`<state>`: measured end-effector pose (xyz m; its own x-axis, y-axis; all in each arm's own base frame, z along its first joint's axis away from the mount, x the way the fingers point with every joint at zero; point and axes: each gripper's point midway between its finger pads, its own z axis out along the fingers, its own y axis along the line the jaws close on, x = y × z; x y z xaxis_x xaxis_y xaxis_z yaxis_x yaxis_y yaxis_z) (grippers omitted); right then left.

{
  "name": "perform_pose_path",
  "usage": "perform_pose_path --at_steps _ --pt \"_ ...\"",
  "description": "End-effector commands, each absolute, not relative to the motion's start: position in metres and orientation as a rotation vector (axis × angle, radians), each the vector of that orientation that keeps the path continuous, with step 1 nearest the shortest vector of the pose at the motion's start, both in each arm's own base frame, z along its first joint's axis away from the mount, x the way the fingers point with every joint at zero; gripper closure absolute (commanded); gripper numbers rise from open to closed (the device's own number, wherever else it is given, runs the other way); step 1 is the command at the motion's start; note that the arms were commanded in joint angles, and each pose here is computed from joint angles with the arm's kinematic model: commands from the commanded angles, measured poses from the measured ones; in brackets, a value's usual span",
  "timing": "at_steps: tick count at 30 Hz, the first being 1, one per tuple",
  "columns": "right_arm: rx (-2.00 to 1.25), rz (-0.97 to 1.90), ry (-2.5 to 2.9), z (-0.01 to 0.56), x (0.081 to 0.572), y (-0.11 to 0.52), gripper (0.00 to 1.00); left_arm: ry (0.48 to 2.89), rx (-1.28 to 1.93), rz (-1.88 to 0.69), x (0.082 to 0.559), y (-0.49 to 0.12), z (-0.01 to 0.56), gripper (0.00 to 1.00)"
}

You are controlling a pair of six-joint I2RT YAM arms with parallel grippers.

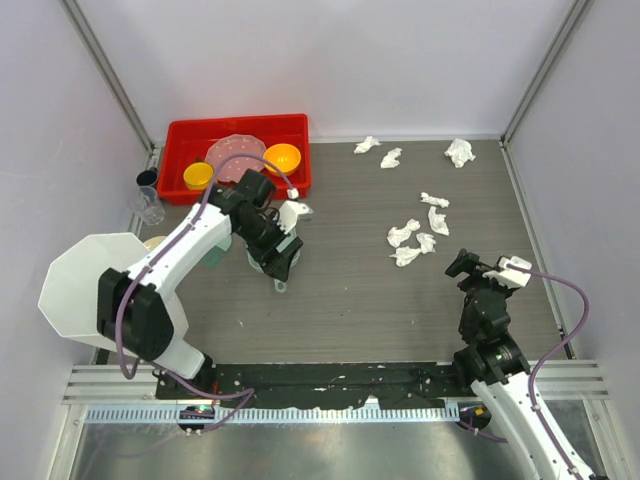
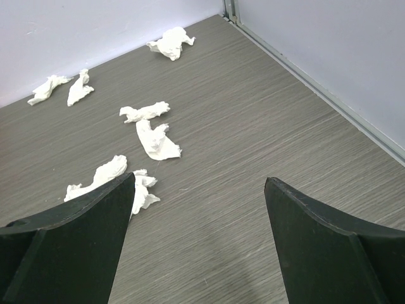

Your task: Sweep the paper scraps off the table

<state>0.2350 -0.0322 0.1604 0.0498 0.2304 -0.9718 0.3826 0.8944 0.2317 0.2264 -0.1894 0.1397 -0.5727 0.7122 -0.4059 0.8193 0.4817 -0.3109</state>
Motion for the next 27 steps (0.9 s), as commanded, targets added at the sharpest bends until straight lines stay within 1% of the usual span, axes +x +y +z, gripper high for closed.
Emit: perform_pose_path --at_steps 1,5,6,7,9,10,11,12,13,14,15,18,21,25,26,27 --pt "0.521 -0.103 1.492 0.173 0.238 -0.033 0.12 2.543 1.060 -0.401 0.273 -0.162 0.151 0.23" --pt "0.518 -0.103 1.495 0.173 0.238 -0.032 0.12 2.565 0.720 -0.108 0.336 -0.118 0.154 0.25" --pt "0.517 -0.103 1.496 0.173 0.238 -0.032 0.12 2.535 0.670 -0.062 0.352 -0.113 0.157 0.25" --pt "0.518 -0.103 1.495 0.173 0.238 -0.032 0.12 2.546 0.612 0.063 0.366 -0.096 0.152 0.26" --pt "0.515 -0.103 1.497 0.173 0.238 -0.032 0.12 2.525 0.534 0.159 0.391 -0.077 0.154 0.26" --pt "0.515 -0.102 1.493 0.174 0.238 -0.032 0.12 2.563 0.524 0.212 0.398 -0.069 0.140 0.28" --pt "0.515 -0.103 1.496 0.173 0.238 -0.032 0.12 2.570 0.484 0.279 0.409 -0.055 0.140 0.29" --pt "0.514 -0.100 1.492 0.174 0.238 -0.032 0.12 2.601 0.480 0.313 0.410 -0.048 0.134 0.31" --pt "0.514 -0.101 1.494 0.174 0.238 -0.032 0.12 2.654 0.492 0.342 0.412 -0.043 0.115 0.35" --pt "0.515 -0.102 1.493 0.174 0.238 -0.032 0.12 2.669 0.486 0.366 0.413 -0.036 0.111 0.38" --pt "0.513 -0.100 1.494 0.174 0.238 -0.032 0.12 2.687 0.491 0.367 0.413 -0.034 0.103 0.44" --pt "0.509 -0.096 1.495 0.173 0.239 -0.031 0.12 2.768 0.529 0.321 0.402 -0.035 0.079 0.49" --pt "0.505 -0.095 1.495 0.174 0.239 -0.030 0.12 2.818 0.546 0.251 0.389 -0.042 0.067 0.51" --pt "0.497 -0.094 1.505 0.172 0.241 -0.028 0.12 2.853 0.541 0.280 0.382 -0.031 0.052 0.51" --pt "0.498 -0.093 1.505 0.172 0.241 -0.028 0.12 2.862 0.537 0.275 0.381 -0.029 0.049 0.52" --pt "0.497 -0.093 1.504 0.173 0.240 -0.028 0.12 2.886 0.539 0.272 0.378 -0.028 0.042 0.56"
